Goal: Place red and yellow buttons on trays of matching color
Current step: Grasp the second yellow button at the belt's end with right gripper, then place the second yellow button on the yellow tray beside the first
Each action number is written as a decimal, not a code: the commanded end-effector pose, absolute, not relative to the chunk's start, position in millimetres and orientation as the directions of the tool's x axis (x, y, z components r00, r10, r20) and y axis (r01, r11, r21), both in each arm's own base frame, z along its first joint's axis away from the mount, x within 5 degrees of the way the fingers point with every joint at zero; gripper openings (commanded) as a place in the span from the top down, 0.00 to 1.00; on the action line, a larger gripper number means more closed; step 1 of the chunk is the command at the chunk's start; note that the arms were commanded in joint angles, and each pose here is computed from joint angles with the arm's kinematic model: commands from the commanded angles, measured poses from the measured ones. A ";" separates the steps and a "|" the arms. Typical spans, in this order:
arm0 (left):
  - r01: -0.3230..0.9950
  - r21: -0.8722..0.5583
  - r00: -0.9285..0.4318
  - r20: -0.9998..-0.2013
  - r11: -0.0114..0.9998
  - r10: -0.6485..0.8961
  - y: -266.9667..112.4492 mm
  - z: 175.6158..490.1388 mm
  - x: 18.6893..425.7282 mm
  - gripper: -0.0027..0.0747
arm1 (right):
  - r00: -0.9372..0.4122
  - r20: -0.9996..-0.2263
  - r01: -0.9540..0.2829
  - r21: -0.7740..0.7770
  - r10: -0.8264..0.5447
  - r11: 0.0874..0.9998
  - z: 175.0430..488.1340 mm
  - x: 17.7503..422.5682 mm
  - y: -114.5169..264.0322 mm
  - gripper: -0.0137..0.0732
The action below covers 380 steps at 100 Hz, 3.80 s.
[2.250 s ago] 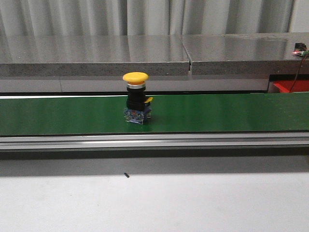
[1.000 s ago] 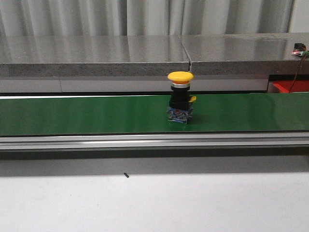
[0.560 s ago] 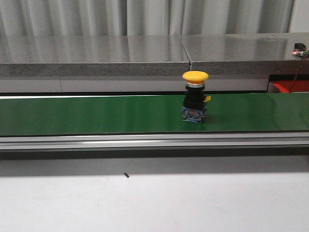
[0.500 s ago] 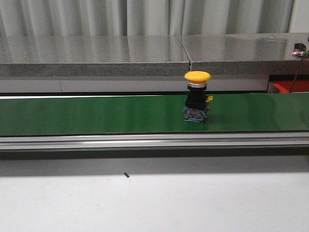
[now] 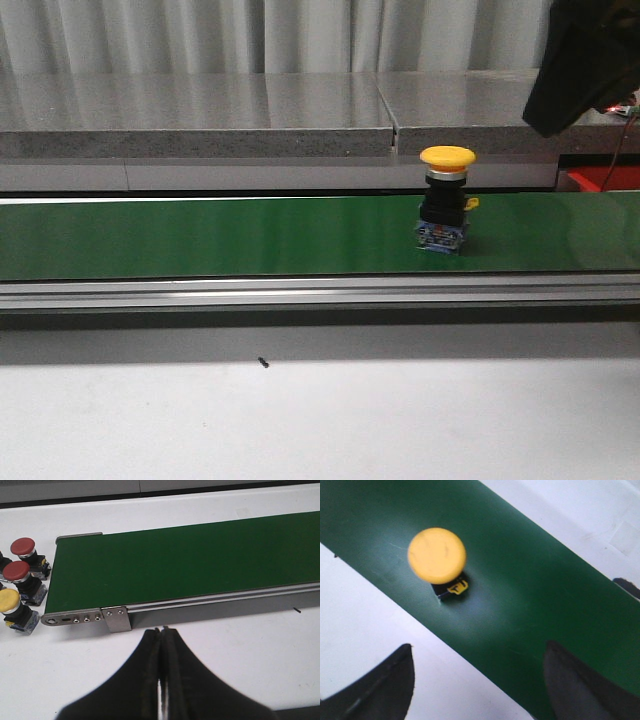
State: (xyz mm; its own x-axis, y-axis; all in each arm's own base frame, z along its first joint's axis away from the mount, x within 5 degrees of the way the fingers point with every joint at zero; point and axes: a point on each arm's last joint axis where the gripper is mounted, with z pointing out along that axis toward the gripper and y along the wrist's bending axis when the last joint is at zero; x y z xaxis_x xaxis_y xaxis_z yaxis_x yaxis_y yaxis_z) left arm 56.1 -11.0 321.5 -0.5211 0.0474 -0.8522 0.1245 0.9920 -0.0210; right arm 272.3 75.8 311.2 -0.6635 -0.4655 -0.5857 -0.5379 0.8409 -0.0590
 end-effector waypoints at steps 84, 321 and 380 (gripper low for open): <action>0.129 -0.034 -0.454 -0.891 0.991 0.029 -12.0 333.9 58.9 0.99 | -0.630 -0.611 -0.564 -0.064 -0.479 0.823 281.1 318.9 99.5 0.58; 0.129 -0.034 -0.454 -0.891 0.991 0.029 -12.0 333.9 58.9 0.99 | -0.720 -0.556 0.414 0.135 0.415 0.900 209.2 270.2 -120.5 0.50; 0.129 -0.034 -0.454 -0.891 0.991 0.029 -12.0 333.9 58.9 0.99 | -0.673 -0.628 0.399 0.136 0.390 0.907 238.9 259.9 -114.9 0.23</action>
